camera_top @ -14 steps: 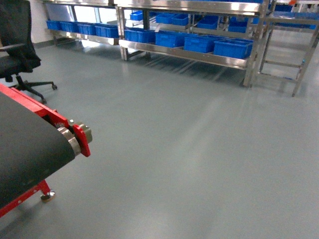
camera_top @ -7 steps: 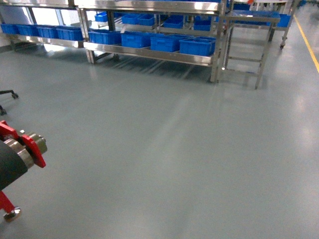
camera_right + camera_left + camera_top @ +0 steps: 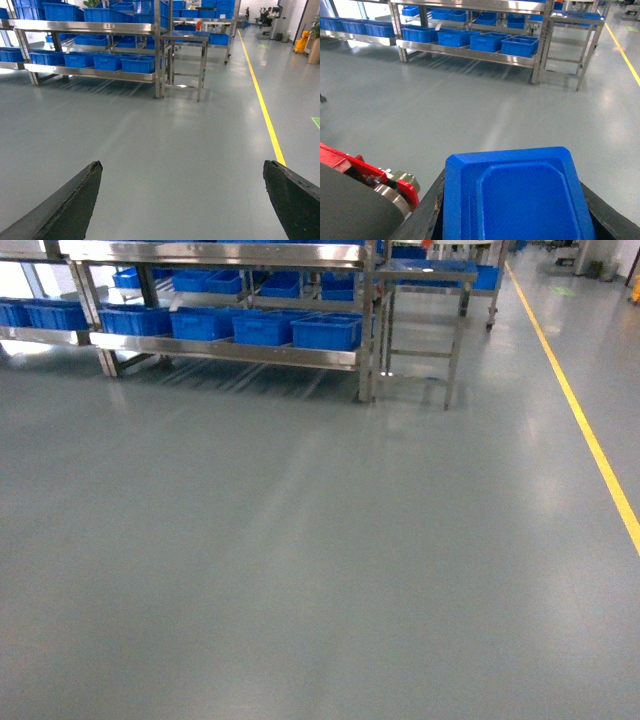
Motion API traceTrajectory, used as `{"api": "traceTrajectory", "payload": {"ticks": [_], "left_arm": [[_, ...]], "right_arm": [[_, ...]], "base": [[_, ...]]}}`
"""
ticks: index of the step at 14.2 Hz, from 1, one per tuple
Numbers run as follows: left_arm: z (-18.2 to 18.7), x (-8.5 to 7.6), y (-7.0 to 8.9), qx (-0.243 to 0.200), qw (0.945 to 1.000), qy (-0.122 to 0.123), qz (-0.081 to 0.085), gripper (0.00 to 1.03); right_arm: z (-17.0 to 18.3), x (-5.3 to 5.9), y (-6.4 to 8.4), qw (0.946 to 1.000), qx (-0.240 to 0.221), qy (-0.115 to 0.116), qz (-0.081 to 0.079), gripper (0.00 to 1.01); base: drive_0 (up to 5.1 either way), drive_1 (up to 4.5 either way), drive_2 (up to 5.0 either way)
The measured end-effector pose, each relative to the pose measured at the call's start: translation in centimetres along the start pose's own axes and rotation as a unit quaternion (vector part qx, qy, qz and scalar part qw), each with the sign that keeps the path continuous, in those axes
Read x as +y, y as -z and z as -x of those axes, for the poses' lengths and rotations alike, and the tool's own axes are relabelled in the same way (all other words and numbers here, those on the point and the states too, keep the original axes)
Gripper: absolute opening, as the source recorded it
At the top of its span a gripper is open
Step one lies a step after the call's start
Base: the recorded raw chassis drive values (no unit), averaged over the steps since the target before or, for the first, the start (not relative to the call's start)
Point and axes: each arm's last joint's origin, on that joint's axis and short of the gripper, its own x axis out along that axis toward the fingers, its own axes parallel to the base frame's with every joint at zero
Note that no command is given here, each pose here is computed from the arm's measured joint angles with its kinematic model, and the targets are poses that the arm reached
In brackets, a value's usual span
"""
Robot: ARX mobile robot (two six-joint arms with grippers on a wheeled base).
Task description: Pick blue part to blue bin on bottom shelf
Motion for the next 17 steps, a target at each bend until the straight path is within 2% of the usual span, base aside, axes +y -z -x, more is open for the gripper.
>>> {"api": "traceTrajectory", "payload": {"ticks": [12, 13, 17], "left_arm": [[0.00, 0.00, 0.00, 0.000, 1.0000, 0.000, 0.000, 0.44], [-0.03, -0.10, 0.04, 0.002, 1.0000, 0.006, -0.001, 0.44], [0.03, -0.03, -0.03, -0.001, 1.0000, 0.002, 0.000, 0.44]], "right_arm": [[0.00, 0.00, 0.00, 1.0000, 0.000, 0.000, 0.000, 0.98], [0.00, -0.01, -0.01, 1.0000, 0.000, 0.001, 0.000, 0.98], [0.00, 0.00, 0.02, 1.0000, 0.001, 0.000, 0.000, 0.98]], "base": [[-1.5, -1.55, -1.5], [-0.8, -0.83, -0.8], [-0.1, 2.98, -3.2]]}}
